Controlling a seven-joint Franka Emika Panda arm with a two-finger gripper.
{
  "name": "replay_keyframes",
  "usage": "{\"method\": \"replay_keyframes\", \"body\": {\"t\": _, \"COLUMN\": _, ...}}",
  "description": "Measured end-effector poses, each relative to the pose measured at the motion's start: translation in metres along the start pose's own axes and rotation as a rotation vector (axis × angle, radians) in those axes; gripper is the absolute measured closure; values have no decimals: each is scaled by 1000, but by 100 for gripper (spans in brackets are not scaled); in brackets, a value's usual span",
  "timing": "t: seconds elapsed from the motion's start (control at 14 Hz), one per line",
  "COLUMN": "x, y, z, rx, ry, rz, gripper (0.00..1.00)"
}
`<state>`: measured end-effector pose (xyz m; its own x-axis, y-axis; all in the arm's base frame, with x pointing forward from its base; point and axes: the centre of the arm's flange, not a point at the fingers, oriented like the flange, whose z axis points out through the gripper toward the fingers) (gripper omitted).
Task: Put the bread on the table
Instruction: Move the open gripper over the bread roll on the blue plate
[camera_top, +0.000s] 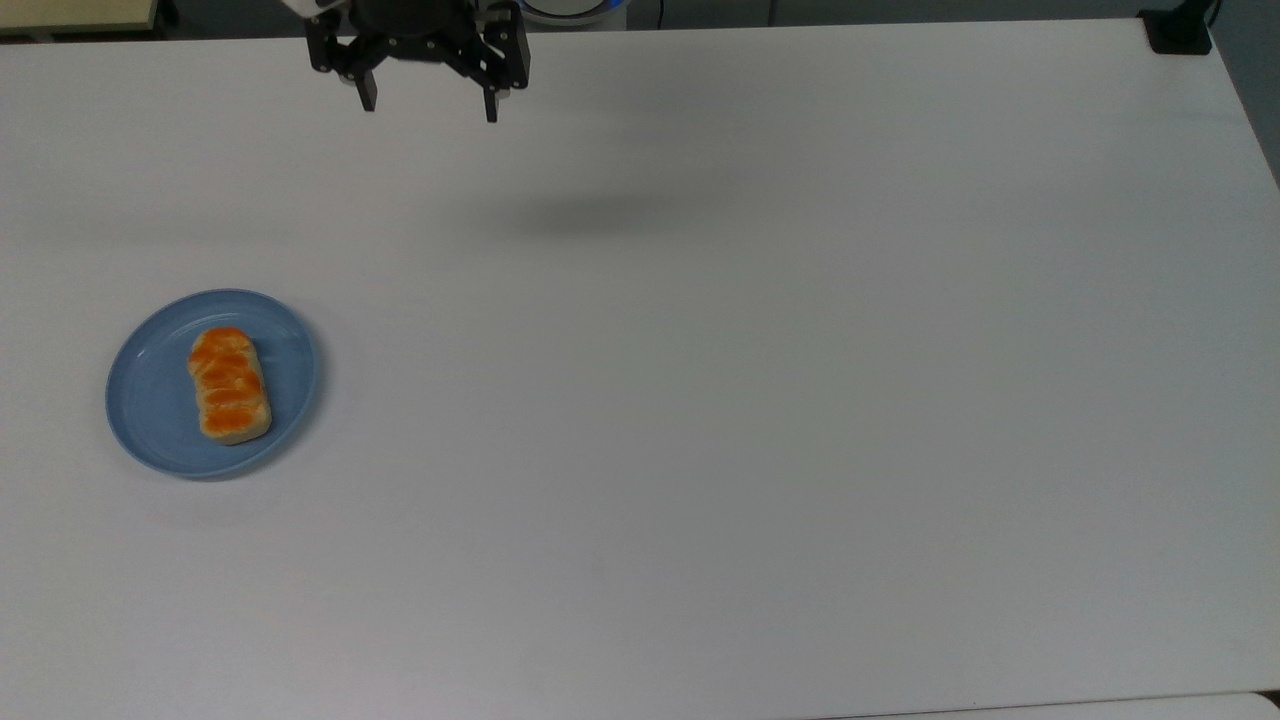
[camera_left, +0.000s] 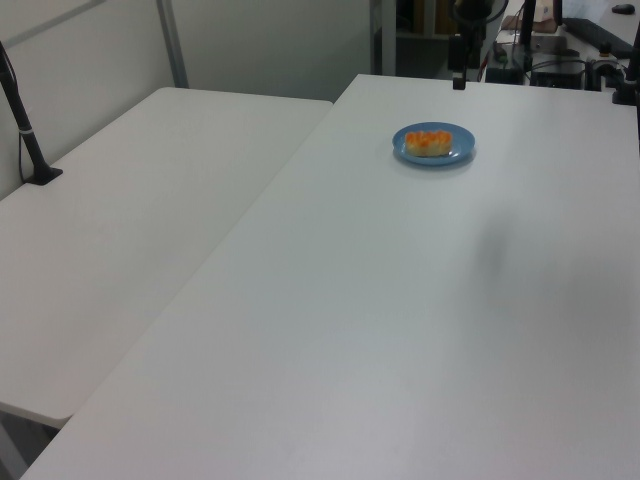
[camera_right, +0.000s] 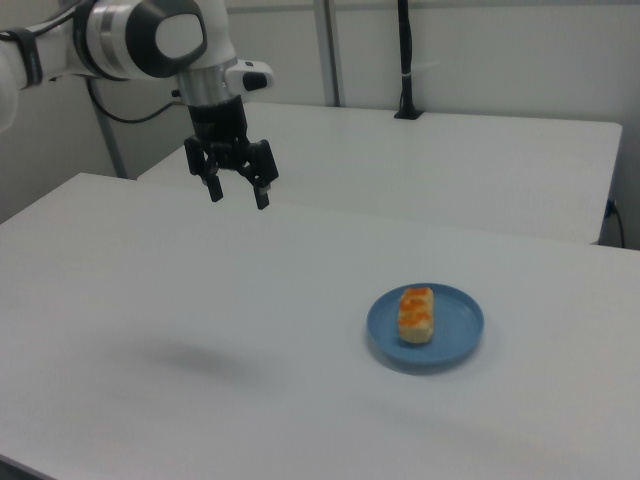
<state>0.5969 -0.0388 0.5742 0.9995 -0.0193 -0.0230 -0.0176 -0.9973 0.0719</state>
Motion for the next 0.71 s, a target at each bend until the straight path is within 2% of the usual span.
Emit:
{"method": "replay_keyframes", "body": {"t": 0.21, "x": 16, "y": 26, "z": 17, "rx": -5, "ry": 25, "rz": -10, "gripper": 0}}
{"method": "replay_keyframes", "body": {"t": 0.36, "x": 23, "y": 76, "z": 32, "rx": -14, "ry": 59, "rz": 4, "gripper": 0}}
{"method": "replay_keyframes", "body": {"t": 0.71, "x": 57, "y": 144, "z": 113, "rx": -44, "ry": 117, "rz": 28, "gripper": 0}}
